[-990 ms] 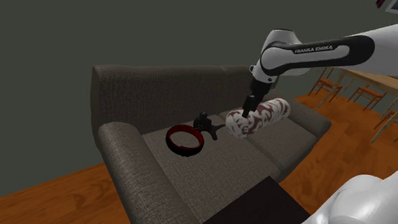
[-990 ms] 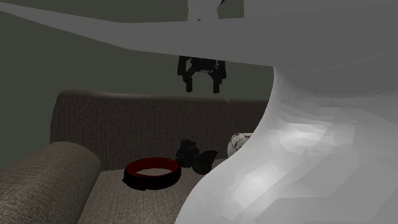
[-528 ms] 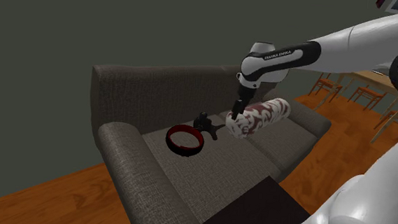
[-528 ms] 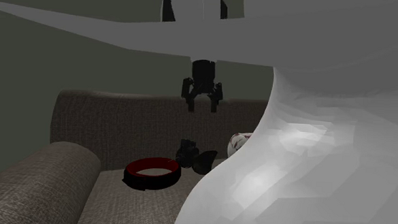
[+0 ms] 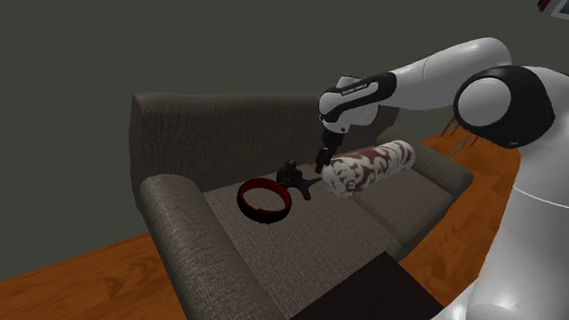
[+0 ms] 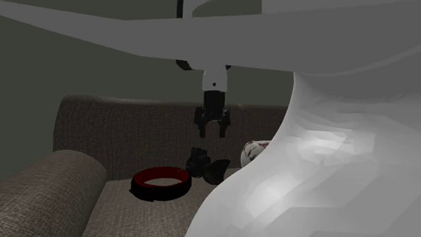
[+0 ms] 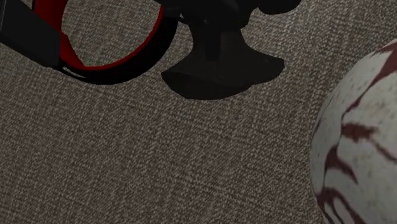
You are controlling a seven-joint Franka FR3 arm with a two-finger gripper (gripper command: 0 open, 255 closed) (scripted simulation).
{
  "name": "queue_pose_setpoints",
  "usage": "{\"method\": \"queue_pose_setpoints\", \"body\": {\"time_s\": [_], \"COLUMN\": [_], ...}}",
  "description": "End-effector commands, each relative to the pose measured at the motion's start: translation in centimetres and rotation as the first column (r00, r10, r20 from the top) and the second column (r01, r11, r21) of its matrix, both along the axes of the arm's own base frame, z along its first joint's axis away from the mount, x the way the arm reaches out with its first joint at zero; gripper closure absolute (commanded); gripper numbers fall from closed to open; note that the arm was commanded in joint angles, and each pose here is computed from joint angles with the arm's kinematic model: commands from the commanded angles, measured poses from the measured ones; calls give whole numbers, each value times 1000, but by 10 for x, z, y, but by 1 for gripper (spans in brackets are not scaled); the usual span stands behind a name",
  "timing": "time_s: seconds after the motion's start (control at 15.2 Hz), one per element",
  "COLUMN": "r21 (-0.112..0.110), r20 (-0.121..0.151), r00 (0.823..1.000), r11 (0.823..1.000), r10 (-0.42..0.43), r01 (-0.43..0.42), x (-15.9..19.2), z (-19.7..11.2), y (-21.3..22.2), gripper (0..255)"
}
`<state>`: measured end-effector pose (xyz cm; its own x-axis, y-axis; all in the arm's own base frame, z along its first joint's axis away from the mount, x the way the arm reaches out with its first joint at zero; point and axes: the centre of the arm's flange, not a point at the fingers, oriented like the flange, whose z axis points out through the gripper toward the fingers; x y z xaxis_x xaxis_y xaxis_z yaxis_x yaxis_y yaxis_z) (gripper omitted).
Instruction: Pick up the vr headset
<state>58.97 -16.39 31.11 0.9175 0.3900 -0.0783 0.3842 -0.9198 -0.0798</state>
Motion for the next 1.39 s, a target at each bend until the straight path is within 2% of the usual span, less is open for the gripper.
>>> {"method": "queue_pose_setpoints", "body": {"time_s": [0.0,0.53,1.12,1.19,1.32], "r21": [12,55,55,55,55], "r20": [-6,-25,-25,-25,-25], "r00": [1000,994,994,994,994], "r11": [1000,993,993,993,993], "r10": [22,103,103,103,103], "r01": [-22,-101,-101,-101,-101], "x": [23,99,99,99,99], "z": [-16,-88,-128,-128,-128], "y": [-4,-17,-17,-18,-17], "gripper": [0,0,0,255,255]}}
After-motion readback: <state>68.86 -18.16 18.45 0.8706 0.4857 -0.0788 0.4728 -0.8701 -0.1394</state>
